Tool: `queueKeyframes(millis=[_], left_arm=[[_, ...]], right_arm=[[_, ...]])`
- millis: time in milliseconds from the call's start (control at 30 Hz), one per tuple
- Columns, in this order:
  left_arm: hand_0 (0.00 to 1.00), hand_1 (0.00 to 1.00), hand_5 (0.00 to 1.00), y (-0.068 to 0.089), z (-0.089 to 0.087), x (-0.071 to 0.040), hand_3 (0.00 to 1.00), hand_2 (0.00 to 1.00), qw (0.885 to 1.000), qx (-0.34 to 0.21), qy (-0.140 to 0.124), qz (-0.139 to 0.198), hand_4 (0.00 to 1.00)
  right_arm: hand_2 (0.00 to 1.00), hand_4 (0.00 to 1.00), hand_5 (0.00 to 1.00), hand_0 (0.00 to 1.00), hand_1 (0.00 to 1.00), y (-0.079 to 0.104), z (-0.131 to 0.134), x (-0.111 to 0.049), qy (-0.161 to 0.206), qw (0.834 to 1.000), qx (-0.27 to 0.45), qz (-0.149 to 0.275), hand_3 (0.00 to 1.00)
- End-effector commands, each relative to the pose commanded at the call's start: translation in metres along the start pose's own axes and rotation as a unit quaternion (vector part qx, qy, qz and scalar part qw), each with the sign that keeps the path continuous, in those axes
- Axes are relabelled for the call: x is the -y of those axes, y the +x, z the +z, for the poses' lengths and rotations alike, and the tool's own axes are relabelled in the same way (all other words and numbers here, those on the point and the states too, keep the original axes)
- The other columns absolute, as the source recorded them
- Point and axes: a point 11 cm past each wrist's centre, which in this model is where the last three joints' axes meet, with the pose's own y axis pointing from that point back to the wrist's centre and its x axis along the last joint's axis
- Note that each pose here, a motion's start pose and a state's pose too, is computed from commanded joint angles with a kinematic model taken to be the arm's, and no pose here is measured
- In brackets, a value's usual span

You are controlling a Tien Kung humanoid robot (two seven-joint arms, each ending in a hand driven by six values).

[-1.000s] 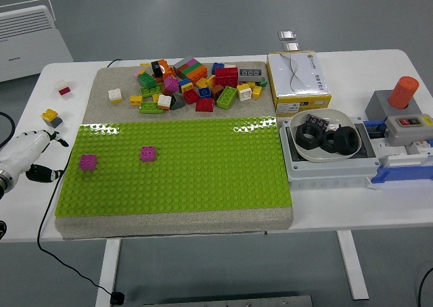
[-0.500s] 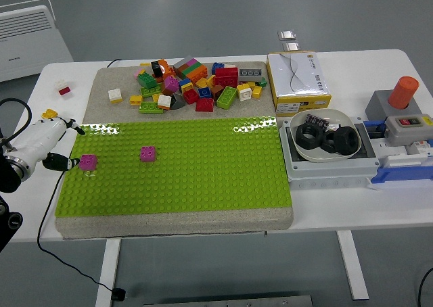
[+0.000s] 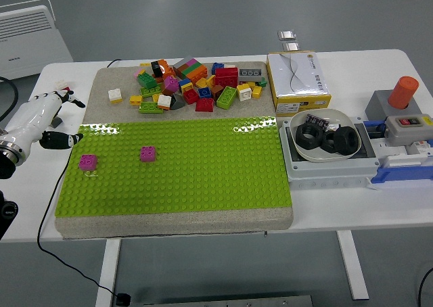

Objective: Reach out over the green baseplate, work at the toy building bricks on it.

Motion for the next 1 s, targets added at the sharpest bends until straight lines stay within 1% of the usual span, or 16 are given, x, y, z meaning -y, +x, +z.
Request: queueKeyframes(millis=[100,300,433,567,600,767,967,1000], left_arm=[[0.979,0.952,0.002,0.005,-0.004,-0.001,0.694,0.946,1.0,-0.007,0.0,0.006,0.826],[0.978,0.952,0.002,0.015,0.0,0.008,0.693,0.946,1.0,-0.001,-0.011,0.01,0.83],[0.978,0.952,0.002,0.016,-0.001,0.007,0.692,0.946,1.0,-0.001,-0.011,0.01,0.831],[0.978,0.952,0.002,0.009,0.004,0.008,0.692,0.946,1.0,-0.008,-0.015,0.005,0.831],[0.978,0.952,0.002,0.007,0.004,0.008,0.69,0.946,1.0,-0.007,-0.016,0.003,0.832],[0.978,0.952,0.002,-0.002,0.007,0.007,0.69,0.946,1.0,0.003,-0.016,-0.009,0.832],[0.976,0.952,0.002,-0.019,0.019,0.008,0.693,0.952,0.999,-0.004,-0.016,-0.028,0.832],[0.976,0.953,0.002,-0.021,0.019,0.009,0.736,0.965,0.999,-0.006,-0.015,-0.03,0.835]], right_arm=[[0.846,0.829,0.998,0.681,0.746,0.0,-0.003,0.0,0.004,1.0,-0.002,0.0,0.848],[0.847,0.825,0.998,0.681,0.75,0.002,-0.005,0.0,0.006,1.0,-0.011,0.005,0.85],[0.853,0.826,0.998,0.676,0.751,0.001,-0.002,0.0,0.004,1.0,-0.007,0.002,0.852],[0.853,0.826,0.998,0.676,0.751,0.005,0.003,0.001,-0.003,1.0,-0.008,0.006,0.852],[0.852,0.814,0.998,0.685,0.755,0.005,0.005,0.001,-0.006,1.0,-0.008,0.005,0.856],[0.852,0.814,0.998,0.685,0.755,0.003,0.012,0.001,-0.014,1.0,-0.006,0.004,0.856],[0.845,0.807,0.998,0.685,0.755,0.004,0.011,0.001,-0.015,1.0,-0.006,0.005,0.862],[0.84,0.807,0.998,0.692,0.751,0.002,0.011,0.001,-0.015,1.0,-0.005,0.003,0.856]])
